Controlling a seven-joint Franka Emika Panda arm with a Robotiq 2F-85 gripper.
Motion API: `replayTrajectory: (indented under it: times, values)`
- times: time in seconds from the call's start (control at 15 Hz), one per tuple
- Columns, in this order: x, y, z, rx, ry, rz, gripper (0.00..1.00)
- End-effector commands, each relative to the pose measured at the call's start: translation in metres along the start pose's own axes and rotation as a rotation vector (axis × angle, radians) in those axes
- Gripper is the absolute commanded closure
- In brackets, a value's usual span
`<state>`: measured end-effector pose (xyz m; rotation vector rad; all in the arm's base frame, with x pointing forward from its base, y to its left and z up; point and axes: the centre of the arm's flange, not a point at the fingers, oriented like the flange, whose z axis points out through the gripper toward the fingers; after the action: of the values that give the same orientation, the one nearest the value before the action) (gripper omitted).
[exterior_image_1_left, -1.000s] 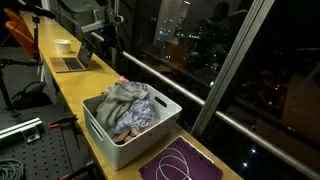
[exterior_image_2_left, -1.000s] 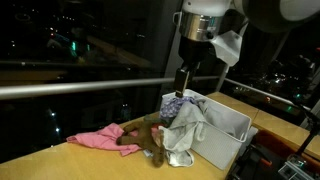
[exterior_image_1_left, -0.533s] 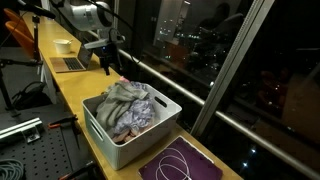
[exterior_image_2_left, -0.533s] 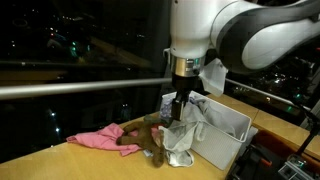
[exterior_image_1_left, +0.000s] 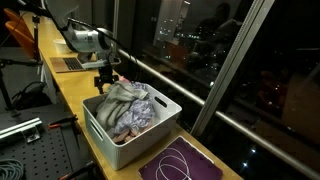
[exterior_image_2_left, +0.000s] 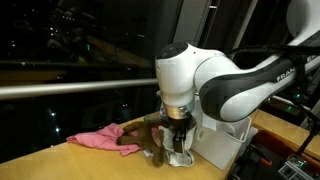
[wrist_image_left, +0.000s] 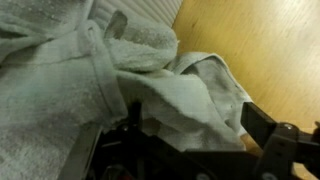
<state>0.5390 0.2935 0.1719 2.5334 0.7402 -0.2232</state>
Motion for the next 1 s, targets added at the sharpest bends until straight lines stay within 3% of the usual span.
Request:
replayTrajectory:
  times: [0.0,0.07,0.13,0.73,0.93]
  values:
    - [0.001,0.004,0.017,-0.06,-0.021,-0.042,0.0]
    - [-0.001,0.005,0.022,-0.066,-0.026,-0.045,0.25]
    - [-0.002,0.005,0.026,-0.068,-0.03,-0.047,0.26]
    - [-0.018,0.014,0.012,-0.064,-0.019,-0.03,0.95]
    - [-0.041,0.041,-0.02,-0.07,0.019,0.016,1.0]
